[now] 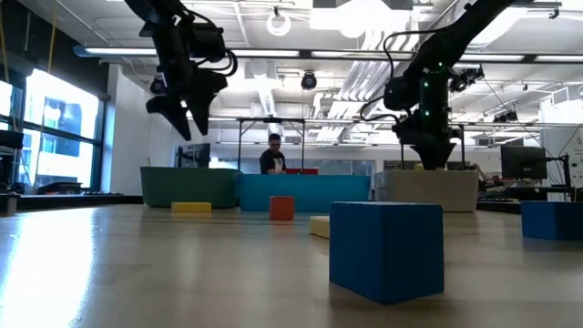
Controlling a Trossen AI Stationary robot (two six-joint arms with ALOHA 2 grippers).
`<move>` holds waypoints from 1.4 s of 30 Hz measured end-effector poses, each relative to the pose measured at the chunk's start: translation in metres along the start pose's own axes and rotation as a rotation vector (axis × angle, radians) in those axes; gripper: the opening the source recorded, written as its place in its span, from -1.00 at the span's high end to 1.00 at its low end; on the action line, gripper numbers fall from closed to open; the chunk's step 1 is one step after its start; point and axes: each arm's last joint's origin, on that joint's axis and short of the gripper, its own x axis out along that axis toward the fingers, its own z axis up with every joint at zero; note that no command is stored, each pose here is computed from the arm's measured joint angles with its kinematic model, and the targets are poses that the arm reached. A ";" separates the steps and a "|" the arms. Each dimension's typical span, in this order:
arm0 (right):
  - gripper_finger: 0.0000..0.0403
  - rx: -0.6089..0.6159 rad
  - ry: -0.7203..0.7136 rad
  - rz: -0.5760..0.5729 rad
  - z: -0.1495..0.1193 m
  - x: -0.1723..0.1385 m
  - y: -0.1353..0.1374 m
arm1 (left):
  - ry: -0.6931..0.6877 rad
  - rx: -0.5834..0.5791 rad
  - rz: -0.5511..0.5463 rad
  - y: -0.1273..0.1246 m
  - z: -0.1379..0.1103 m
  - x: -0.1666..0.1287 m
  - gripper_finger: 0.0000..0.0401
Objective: Sort & place blocks by color
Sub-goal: Put the yellow block into the white bin, then put the blue block into the blue bin
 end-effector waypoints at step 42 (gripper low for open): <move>-0.05 0.102 -0.041 0.146 0.023 -0.101 0.011 | 0.375 1.057 -0.197 -0.148 -0.174 -0.011 -0.17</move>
